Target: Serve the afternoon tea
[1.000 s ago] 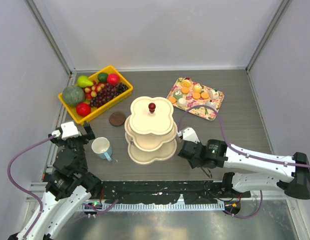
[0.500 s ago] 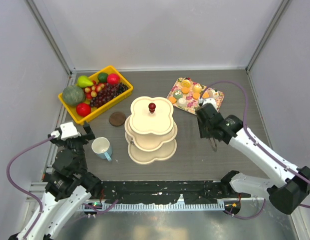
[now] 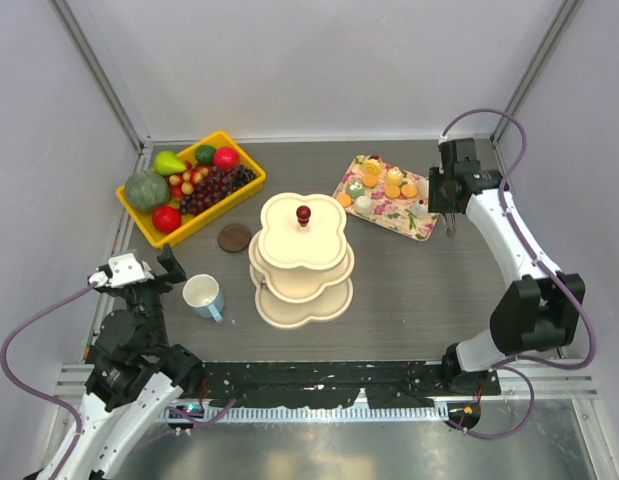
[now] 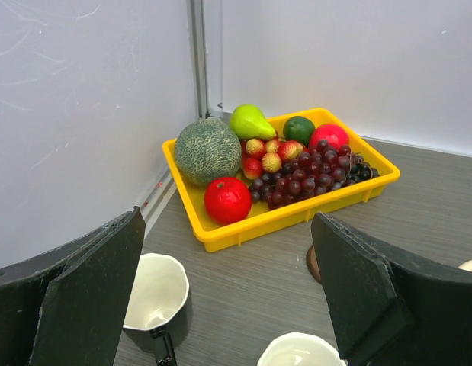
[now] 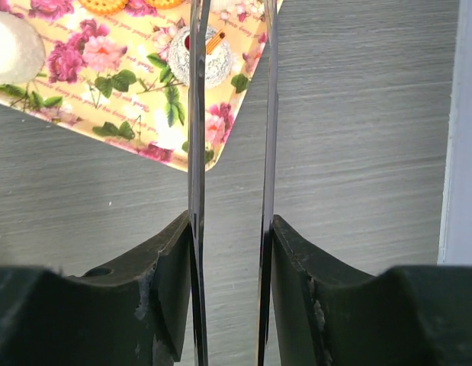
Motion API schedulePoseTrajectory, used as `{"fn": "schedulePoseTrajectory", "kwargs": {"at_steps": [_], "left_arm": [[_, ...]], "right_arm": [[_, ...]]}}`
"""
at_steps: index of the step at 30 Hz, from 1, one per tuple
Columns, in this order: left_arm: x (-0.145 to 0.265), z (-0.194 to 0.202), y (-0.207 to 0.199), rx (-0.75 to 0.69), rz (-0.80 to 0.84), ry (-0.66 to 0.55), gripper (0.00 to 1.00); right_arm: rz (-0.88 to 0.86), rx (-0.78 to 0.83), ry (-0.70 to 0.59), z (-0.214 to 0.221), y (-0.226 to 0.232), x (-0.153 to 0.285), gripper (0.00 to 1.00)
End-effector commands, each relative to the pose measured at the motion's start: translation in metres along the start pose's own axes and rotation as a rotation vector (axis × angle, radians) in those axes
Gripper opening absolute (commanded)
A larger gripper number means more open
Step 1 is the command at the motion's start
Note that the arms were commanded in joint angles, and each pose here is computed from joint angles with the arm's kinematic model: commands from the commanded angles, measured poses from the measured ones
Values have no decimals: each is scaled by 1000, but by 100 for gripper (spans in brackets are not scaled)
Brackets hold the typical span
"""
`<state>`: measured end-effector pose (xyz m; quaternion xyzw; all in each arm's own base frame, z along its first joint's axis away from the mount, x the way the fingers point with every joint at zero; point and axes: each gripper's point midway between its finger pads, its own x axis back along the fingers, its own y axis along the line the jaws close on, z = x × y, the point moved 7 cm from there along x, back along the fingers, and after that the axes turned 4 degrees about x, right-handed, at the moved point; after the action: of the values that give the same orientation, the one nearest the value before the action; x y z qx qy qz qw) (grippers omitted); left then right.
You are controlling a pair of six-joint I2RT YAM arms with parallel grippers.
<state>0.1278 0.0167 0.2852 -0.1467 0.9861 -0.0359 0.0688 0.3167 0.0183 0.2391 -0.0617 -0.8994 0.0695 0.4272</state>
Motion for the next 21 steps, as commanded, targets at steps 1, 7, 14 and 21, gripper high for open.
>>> {"fn": "schedulePoseTrajectory", "kwargs": {"at_steps": [1,7,14,21], "left_arm": [[1,-8,2,53,1,-33,99],[3,-9,3,62,4,-40,99],[3,-9,2,64,7,-40,99],[2,-7,1,55,3,-33,99]], "right_arm": [[-75,8,-76,-35,-7,-21,47],[-91,57,-35,-43,-18,-55,50],[-88,59,-22,-54,-29,-66,53],[-88,71,29,-48,-31,-85,55]]}}
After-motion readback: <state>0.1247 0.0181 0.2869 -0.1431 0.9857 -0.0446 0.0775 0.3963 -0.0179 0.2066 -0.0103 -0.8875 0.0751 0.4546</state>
